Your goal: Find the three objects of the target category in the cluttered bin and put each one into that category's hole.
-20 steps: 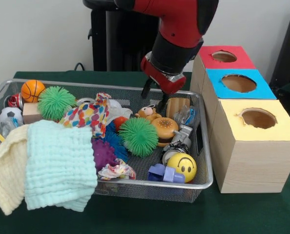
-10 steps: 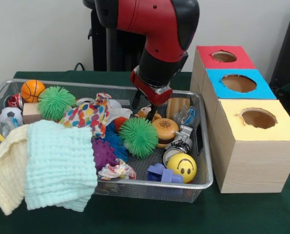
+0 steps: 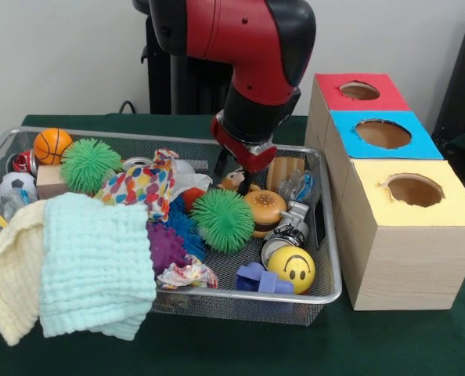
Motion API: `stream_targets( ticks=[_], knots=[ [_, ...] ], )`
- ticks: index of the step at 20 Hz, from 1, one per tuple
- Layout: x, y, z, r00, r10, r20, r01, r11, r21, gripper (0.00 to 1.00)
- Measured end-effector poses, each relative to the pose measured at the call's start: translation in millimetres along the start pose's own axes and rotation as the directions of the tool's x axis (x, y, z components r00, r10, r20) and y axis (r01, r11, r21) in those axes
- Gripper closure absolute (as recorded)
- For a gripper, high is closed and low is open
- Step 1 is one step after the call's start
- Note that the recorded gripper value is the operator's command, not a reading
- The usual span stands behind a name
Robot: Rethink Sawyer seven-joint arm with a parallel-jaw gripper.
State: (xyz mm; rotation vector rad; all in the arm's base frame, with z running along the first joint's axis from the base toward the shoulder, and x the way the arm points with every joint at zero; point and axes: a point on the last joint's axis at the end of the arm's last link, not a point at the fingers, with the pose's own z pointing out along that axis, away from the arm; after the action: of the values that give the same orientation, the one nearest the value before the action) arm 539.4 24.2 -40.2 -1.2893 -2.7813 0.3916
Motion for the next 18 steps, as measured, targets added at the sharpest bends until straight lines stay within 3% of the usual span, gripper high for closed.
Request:
stream_targets(
  ticks=[13, 17, 18],
  knots=[
    [23.2, 9.7, -29.3, 0.9917, 0.018, -0.127, -0.026, 0.9977, -0.063, 0.0],
    [27.1, 14.1, -25.7, 0.9891, 0.013, -0.146, -0.024, 0.9971, -0.073, 0.0],
    [28.1, 10.4, -19.2, 0.9887, 0.007, -0.15, -0.017, 0.9978, -0.064, 1.0]
  ],
)
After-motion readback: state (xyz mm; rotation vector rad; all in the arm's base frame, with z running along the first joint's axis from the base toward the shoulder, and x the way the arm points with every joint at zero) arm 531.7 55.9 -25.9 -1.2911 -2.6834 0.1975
